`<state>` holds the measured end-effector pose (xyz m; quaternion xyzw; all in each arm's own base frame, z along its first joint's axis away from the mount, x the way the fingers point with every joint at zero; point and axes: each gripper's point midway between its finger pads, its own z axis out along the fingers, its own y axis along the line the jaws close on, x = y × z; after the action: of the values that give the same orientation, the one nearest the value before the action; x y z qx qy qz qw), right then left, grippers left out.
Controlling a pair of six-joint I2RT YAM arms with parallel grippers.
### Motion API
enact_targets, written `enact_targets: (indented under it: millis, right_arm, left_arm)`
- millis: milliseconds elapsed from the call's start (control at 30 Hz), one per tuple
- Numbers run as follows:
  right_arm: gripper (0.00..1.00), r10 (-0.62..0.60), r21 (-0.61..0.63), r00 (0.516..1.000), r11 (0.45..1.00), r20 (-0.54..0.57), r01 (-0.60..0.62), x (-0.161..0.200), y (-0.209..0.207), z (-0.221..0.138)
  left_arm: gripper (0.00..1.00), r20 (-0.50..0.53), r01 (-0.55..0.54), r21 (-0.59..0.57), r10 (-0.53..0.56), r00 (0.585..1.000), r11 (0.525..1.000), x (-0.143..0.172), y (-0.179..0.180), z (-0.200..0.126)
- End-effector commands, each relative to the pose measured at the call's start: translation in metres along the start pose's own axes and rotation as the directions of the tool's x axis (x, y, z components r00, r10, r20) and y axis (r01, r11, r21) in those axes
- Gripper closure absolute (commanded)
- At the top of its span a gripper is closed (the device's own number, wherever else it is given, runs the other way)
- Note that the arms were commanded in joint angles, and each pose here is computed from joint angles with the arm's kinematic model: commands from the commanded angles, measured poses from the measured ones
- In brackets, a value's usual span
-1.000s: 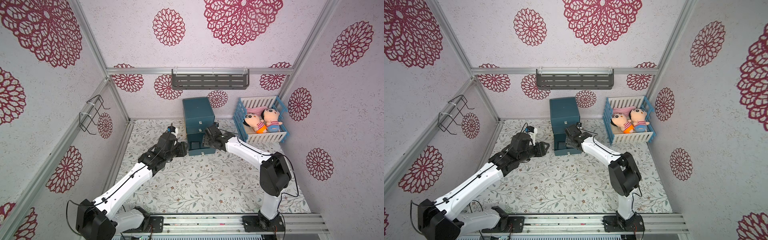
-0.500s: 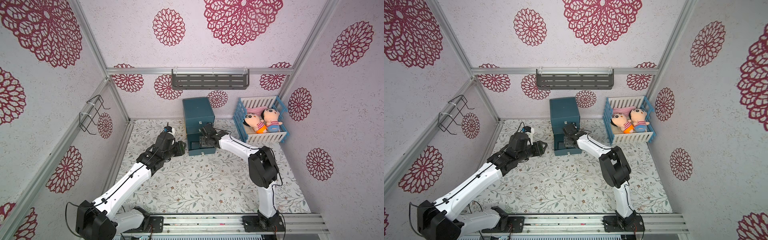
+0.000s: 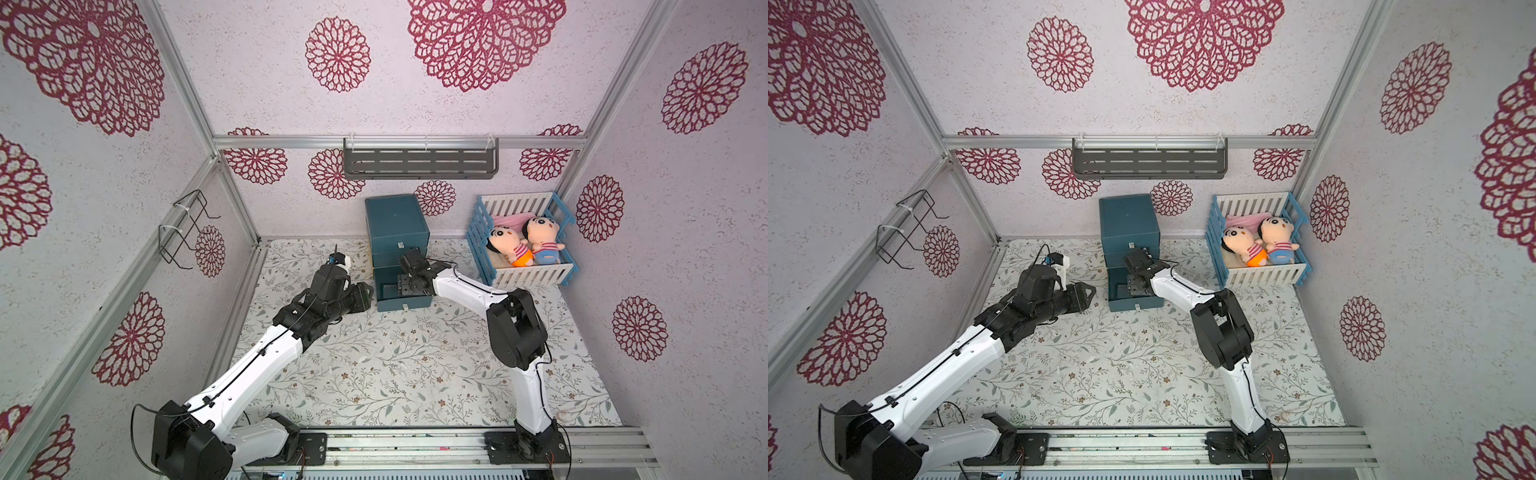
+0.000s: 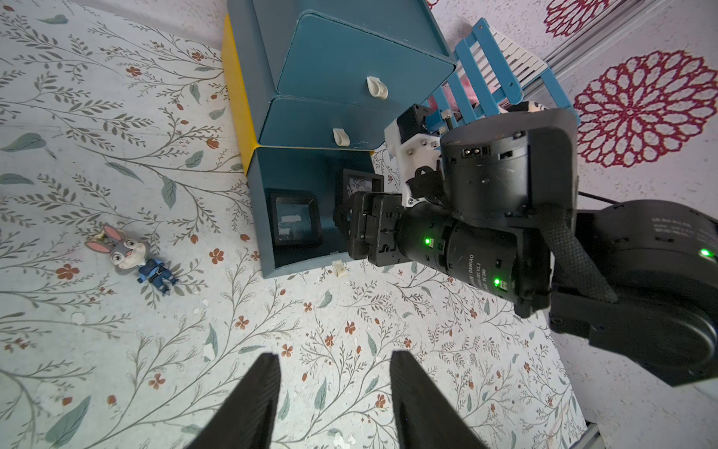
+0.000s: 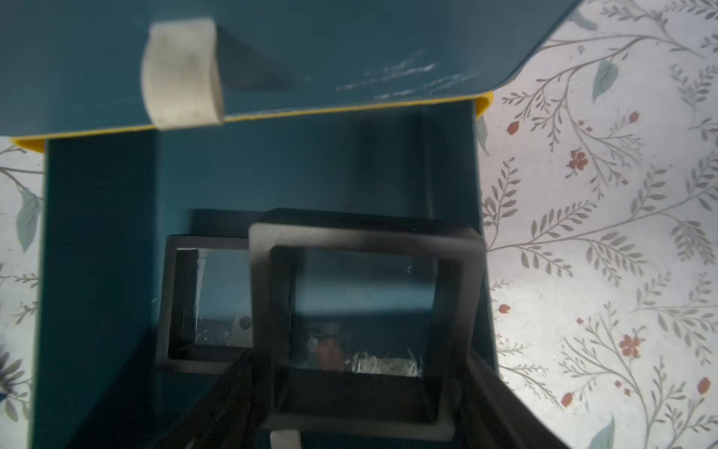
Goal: Place the brooch boxes into the drawer by color
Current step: Place the brooch box in the drawer.
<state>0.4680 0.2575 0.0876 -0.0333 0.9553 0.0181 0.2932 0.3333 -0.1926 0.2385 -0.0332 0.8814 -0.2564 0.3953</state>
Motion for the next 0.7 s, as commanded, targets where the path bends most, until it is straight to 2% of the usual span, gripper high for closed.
enact_targets:
  millis: [0,467,667]
  right_arm:
    - [0.61,-0.008,0.015,0.999,1.0,0.031,0.007,-0.016,-0.003,-0.001]
    - [0.6,-0.019,0.059,0.999,0.998,-0.031,0.021,-0.008,-0.007,0.019]
    - [0.51,-0.01,0.058,0.999,0.998,-0.054,0.013,-0.002,-0.006,0.027]
  left_arm:
    - [0.48,0.012,0.002,0.018,-0.002,1.0,1.0,-0.005,-0.003,-0.002]
    - [0.48,0.017,0.019,0.026,-0.019,1.0,0.999,-0.004,-0.003,-0.004]
    - [0.48,0.023,0.022,0.027,-0.022,0.999,0.999,-0.006,-0.004,-0.003]
